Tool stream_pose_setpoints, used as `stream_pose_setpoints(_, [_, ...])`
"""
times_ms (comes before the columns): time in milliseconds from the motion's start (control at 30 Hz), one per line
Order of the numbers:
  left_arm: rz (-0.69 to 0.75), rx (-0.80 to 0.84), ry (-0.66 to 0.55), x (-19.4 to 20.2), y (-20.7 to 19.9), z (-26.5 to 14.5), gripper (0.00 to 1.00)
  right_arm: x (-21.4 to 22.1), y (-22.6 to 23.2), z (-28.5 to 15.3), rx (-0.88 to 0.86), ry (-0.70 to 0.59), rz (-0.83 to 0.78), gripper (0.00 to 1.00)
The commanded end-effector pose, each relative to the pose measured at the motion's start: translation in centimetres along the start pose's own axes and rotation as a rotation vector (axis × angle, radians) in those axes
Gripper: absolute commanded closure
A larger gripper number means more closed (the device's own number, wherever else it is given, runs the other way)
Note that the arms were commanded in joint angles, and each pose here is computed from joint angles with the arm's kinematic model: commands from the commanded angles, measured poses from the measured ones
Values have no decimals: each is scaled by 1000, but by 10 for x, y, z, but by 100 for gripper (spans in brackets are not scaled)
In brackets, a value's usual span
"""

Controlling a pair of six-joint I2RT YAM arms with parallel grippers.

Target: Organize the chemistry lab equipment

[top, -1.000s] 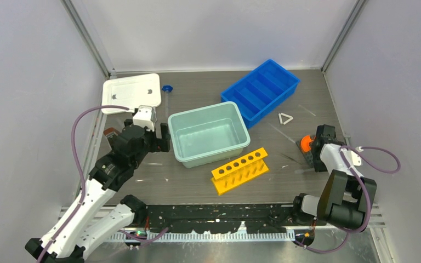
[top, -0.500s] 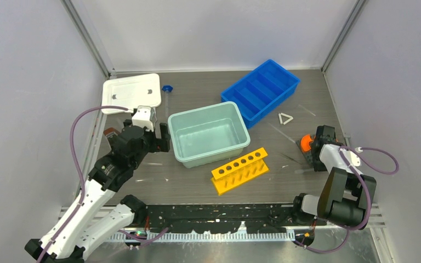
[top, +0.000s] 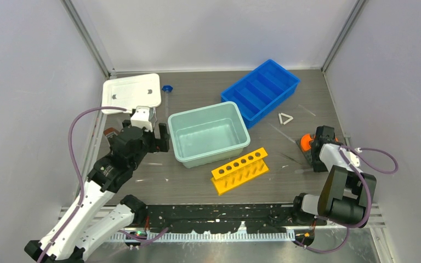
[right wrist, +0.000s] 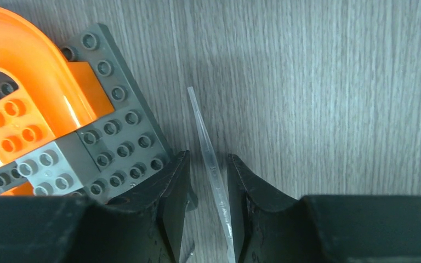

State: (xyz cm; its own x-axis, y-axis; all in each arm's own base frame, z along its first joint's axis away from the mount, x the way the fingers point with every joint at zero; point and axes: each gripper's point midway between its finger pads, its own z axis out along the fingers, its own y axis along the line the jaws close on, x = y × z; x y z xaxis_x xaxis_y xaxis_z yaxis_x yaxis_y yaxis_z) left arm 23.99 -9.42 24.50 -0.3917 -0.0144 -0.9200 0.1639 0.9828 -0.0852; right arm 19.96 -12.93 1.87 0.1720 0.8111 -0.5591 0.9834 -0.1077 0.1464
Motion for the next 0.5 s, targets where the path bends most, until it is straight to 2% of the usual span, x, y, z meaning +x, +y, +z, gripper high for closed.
stream_pose_setpoints(0, [-14,-9,-29,-4,3,-4,7,-10,-3,-9,9,-21,8,62])
stream_pose_setpoints(467, [-19,-11,-48,-3,6,-8,7,4,-10,4,43,5,-4,60])
